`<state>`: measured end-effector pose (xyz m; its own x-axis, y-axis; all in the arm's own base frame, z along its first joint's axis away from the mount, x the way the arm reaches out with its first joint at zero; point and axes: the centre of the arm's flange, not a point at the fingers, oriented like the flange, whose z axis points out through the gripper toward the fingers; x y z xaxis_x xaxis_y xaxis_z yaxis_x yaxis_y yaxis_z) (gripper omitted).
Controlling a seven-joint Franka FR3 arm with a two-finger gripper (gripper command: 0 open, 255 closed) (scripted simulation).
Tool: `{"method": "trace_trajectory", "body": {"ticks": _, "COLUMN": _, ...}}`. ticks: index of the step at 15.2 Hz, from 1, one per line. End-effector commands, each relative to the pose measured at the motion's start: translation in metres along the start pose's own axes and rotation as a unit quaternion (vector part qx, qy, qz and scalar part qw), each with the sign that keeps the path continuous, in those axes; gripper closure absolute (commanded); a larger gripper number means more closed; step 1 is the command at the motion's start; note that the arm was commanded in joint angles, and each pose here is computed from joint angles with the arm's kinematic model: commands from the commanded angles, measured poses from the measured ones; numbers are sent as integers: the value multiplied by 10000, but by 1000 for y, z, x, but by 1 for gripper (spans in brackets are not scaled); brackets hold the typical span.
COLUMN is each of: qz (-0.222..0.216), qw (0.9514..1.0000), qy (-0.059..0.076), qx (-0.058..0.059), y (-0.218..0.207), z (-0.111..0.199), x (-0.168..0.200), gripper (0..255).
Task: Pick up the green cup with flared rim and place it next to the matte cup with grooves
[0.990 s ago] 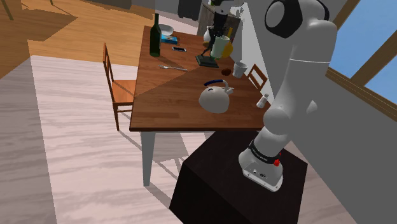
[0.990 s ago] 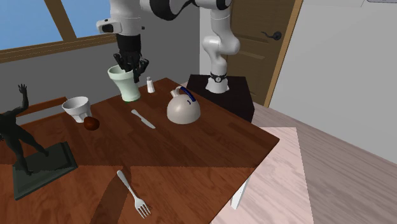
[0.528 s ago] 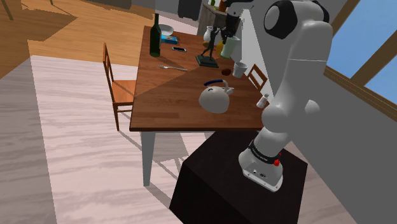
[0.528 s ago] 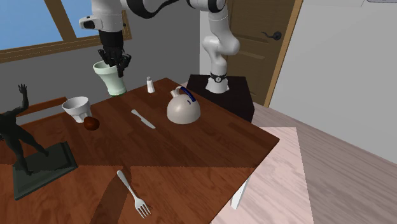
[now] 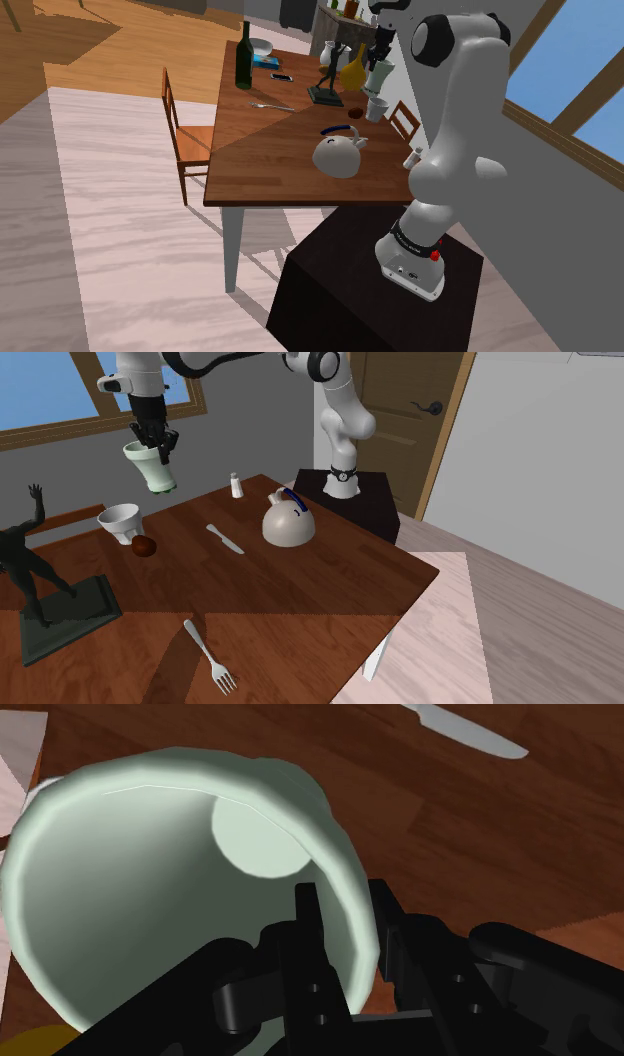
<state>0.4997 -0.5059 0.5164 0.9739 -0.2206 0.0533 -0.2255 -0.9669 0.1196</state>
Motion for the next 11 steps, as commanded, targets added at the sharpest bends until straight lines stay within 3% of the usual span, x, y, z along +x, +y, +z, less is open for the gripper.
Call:
{"method": "trace_trajectory", "body": {"ticks": 1, "qz": -8, "qw": 10000, "qy": 4, "qx": -3, "y": 27, "z": 3, "x": -4, "gripper": 255}}
{"method": "trace_trajectory", "body": {"ticks": 6, "qz": -8, "qw": 10000, "qy": 4, "qx": -3, "y": 91, "z": 9, "x": -17, "gripper": 255}}
{"method": "trace_trajectory", "body": {"ticks": 11, "qz": -8, "qw": 10000, "qy": 4, "qx": -3, "y": 88, "z": 35, "x": -18, "gripper": 255}}
